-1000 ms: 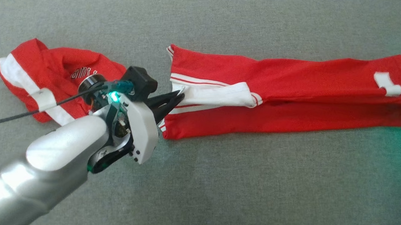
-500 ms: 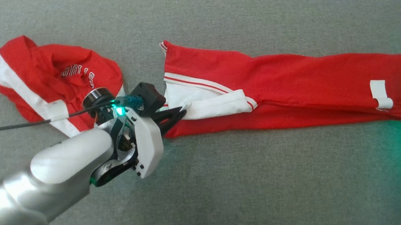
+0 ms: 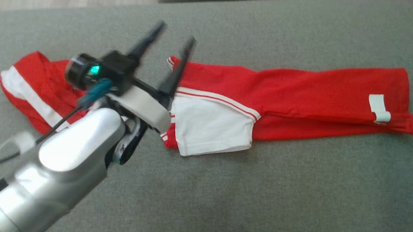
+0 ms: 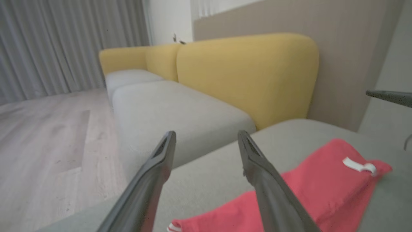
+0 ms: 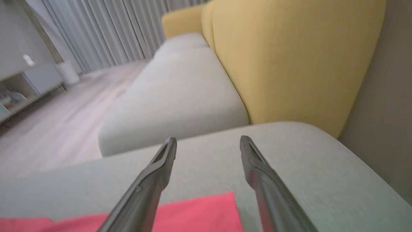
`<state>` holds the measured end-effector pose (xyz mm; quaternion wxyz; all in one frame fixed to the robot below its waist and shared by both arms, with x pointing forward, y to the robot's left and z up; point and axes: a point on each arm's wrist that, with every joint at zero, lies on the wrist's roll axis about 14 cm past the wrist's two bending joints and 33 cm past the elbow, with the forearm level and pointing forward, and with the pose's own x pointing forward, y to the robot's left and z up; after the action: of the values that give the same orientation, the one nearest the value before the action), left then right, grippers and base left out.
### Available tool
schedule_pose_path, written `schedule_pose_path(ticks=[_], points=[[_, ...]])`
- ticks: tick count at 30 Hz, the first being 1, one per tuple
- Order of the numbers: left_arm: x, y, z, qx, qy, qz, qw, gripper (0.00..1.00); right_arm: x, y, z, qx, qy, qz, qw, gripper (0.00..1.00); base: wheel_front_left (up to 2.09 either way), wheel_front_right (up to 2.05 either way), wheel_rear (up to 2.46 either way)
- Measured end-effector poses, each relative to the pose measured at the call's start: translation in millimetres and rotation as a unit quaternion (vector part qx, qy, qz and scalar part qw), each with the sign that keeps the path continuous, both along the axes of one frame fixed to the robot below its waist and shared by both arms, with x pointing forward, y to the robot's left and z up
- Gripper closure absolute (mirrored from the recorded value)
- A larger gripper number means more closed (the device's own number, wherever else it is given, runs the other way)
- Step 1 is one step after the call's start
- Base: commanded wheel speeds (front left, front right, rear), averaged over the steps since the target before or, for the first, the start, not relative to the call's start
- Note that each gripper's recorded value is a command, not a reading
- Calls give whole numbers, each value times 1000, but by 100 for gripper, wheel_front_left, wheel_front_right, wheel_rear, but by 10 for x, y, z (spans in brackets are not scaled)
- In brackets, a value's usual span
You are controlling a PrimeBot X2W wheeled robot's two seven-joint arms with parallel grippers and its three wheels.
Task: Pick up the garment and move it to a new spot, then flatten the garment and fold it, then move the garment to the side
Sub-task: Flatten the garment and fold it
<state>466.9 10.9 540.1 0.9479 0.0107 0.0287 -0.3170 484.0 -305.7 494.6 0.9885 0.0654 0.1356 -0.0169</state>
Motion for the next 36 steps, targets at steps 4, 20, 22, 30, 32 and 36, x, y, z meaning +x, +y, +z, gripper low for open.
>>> schedule_pose_path(ticks=[4,20,22,30,32,36], points=[[67,262,331,-58,-56,75,994,0,90,384,555,31,-135,25,990,0,0,0,0],[-735,828,-174,-144,-1,226,963,0,-836,1515,26,70,-153,70,983,0,0,0,0],[-827,794,-302,-141,13,224,964,0,-910,1528,-84,66,-138,71,986,0,0,0,0],[-786,846,-454,-130,19,226,965,0,-902,1575,-251,65,-114,70,989,0,0,0,0],[-742,838,-469,-127,18,224,966,0,-869,1512,-340,50,-95,66,992,0,0,0,0],[-620,801,-496,-125,18,214,969,0,-656,940,-401,28,-78,-21,996,0,0,0,0]])
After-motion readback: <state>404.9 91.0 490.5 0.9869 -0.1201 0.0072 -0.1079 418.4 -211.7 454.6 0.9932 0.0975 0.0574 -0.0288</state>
